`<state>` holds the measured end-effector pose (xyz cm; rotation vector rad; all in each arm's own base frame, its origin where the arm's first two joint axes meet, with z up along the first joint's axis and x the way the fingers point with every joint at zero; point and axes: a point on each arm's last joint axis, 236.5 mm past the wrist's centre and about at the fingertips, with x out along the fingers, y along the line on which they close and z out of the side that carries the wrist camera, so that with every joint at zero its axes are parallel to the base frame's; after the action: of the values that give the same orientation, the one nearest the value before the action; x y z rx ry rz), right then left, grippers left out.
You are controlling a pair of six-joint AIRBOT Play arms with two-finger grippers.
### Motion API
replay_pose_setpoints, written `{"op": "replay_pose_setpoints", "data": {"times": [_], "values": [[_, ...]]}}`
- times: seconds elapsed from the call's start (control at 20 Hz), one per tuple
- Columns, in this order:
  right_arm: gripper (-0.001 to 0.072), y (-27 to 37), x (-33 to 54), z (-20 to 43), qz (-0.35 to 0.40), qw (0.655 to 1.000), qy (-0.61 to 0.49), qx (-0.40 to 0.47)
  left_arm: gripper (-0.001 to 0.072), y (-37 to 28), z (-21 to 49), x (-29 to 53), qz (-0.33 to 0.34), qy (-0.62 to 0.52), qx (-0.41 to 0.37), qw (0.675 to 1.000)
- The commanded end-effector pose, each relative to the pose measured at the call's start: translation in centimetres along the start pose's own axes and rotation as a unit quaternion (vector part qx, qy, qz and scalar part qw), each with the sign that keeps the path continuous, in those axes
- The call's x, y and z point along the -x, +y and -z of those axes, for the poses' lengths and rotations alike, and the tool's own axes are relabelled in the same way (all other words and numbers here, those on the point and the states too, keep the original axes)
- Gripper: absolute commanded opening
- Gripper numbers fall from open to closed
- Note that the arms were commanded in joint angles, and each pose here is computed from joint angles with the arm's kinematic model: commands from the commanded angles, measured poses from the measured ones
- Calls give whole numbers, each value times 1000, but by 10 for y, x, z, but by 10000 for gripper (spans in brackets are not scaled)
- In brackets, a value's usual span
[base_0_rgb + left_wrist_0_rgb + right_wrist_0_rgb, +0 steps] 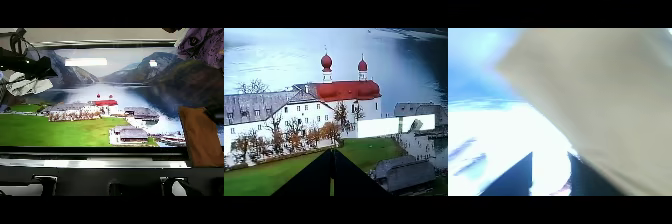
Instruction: Fold the clothes and pants, and hang the long-sleeved shirts on hangers.
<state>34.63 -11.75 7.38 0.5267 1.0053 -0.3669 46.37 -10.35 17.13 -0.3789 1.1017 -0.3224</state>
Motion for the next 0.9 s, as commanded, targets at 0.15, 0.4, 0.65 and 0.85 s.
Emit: {"op": "replay_pose_setpoints", "data": {"times": [0.15,0.4,0.65,0.85], "values": [[27,194,18,59,-179,938,-35,294,16,24,2,48,-84,-54,-87,991],[27,253,35,128,-223,885,-22,408,17,41,44,53,-107,-85,-92,986],[28,258,37,132,-227,880,-26,416,19,43,51,56,-113,-81,-92,986],[28,259,37,132,-227,880,-28,416,19,44,54,54,-112,-75,-90,987]]}}
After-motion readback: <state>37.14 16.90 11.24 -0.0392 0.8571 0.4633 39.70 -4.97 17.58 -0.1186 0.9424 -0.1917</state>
